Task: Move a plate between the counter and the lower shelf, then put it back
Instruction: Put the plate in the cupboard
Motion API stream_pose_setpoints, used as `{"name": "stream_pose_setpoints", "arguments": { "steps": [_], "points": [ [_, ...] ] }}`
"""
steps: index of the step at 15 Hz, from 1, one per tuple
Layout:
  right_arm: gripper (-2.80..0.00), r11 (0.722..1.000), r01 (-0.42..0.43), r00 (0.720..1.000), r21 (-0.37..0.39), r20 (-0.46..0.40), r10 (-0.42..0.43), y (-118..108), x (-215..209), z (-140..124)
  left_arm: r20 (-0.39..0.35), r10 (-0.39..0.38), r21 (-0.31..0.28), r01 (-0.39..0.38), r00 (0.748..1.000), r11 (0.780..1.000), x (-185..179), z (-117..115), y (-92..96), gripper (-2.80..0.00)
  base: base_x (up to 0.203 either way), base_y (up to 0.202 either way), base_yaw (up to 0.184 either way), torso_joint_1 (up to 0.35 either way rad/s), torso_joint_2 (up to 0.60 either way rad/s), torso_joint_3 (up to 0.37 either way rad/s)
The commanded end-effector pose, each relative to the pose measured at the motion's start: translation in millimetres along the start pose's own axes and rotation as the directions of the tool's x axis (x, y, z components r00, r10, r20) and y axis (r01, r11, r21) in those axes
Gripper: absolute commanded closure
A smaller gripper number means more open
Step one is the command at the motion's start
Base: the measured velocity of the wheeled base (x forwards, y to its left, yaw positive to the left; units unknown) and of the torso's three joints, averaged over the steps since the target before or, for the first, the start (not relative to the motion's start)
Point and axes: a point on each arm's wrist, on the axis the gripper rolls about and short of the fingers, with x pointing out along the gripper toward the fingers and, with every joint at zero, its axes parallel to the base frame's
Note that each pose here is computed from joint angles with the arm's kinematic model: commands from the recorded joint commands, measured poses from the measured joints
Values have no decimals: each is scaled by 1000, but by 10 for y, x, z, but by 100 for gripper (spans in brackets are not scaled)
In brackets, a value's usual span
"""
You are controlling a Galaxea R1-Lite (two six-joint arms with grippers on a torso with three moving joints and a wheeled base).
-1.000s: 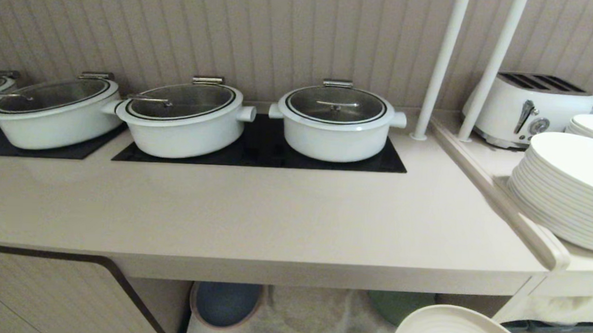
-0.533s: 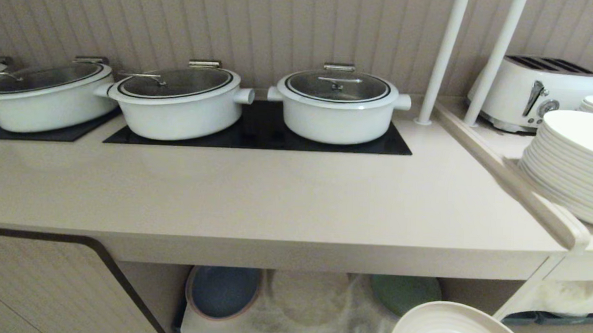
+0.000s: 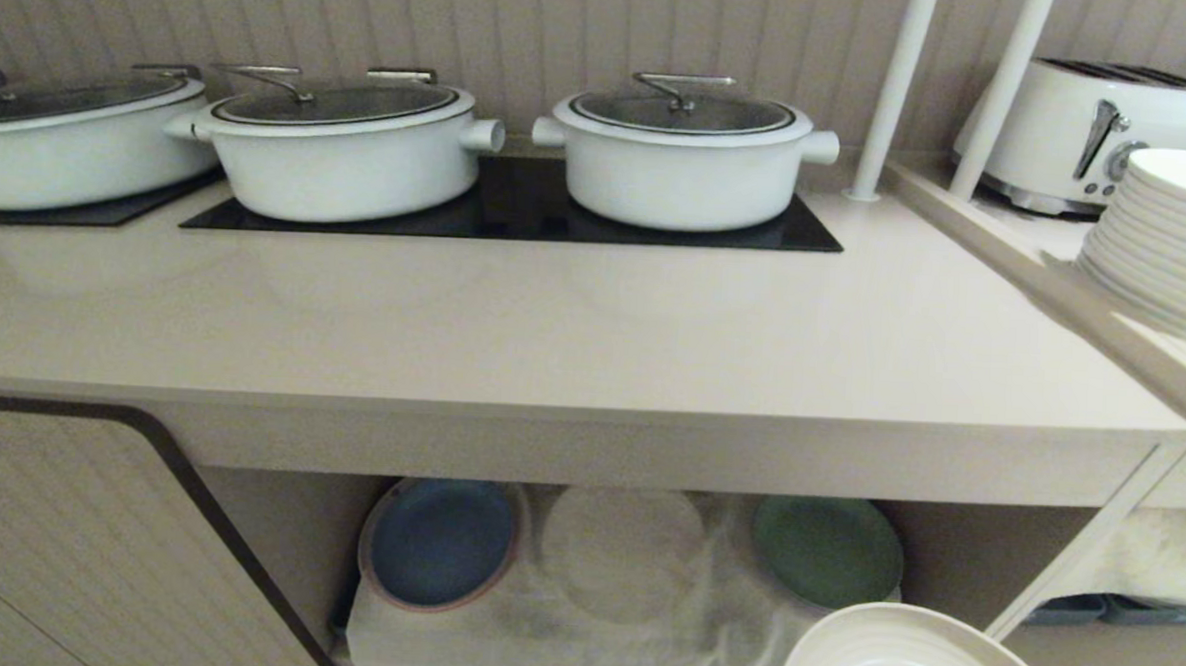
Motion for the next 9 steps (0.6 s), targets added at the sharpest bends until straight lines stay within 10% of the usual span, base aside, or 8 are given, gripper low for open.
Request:
{"name": "stream_pose_setpoints", "arguments": {
  "steps": [1, 9],
  "points": [
    [0, 1000, 1, 1000, 3, -3, -1, -3, -1, -4, 0, 0, 0, 0, 1000, 1000, 0, 0, 0, 0, 0, 0, 0, -219, 523, 290],
    [0, 1000, 3, 1000, 6, -3, -2, -6, 2, -6, 1, 0, 0, 0, 1000, 1000, 0, 0, 0, 0, 0, 0, 0, -201, 484, 287]
  ]
}}
